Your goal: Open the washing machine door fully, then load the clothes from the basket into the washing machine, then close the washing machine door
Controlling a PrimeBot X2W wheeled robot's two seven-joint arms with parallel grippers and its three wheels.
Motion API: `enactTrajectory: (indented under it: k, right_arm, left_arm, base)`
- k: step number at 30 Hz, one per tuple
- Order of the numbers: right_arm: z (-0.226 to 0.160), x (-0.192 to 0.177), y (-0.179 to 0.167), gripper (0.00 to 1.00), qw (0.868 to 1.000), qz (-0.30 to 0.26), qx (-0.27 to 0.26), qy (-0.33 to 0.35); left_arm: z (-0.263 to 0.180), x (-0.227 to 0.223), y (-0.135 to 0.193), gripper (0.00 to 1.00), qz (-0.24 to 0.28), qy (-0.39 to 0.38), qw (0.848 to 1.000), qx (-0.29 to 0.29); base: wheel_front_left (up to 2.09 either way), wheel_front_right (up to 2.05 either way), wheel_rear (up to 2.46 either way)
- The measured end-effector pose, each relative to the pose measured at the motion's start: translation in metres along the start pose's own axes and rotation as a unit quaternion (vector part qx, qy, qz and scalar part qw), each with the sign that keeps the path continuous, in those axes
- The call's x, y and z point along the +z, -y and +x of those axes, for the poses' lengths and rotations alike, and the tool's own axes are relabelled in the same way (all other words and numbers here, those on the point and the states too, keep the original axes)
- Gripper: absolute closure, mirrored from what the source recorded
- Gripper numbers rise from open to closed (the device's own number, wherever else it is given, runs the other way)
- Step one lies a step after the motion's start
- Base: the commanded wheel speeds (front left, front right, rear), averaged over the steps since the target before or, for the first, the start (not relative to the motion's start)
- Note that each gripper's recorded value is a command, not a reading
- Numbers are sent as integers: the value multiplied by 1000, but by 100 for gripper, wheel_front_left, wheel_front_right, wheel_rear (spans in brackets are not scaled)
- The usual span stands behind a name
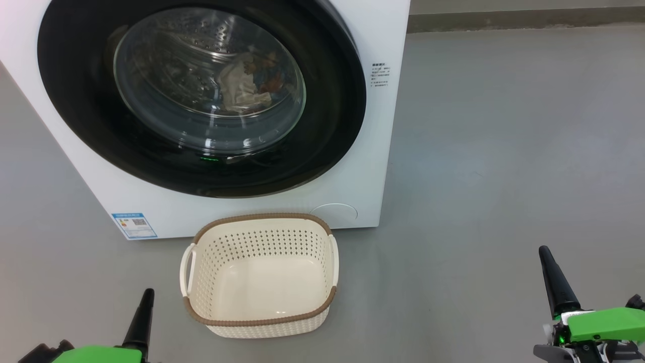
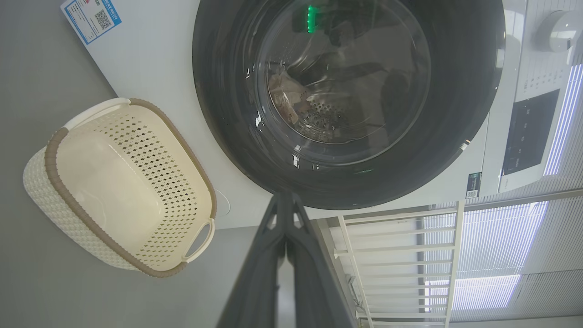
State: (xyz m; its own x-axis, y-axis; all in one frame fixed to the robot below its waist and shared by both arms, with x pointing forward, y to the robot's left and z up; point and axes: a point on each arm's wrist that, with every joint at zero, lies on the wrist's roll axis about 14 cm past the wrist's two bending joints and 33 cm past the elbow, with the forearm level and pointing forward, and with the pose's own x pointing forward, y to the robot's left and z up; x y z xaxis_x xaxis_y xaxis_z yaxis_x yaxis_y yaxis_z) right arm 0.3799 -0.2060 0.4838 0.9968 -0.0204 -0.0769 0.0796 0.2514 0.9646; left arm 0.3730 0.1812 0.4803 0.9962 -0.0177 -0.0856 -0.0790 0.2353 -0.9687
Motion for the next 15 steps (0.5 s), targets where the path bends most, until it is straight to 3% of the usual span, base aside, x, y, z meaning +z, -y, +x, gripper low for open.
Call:
enactTrajectory:
  k: [15]
  right_arm:
    - [0, 1, -1, 100, 997, 81, 2, 3]
  left_arm:
    - [4, 4, 5, 100, -79, -1, 997, -9]
  base:
    - [0, 0, 0]
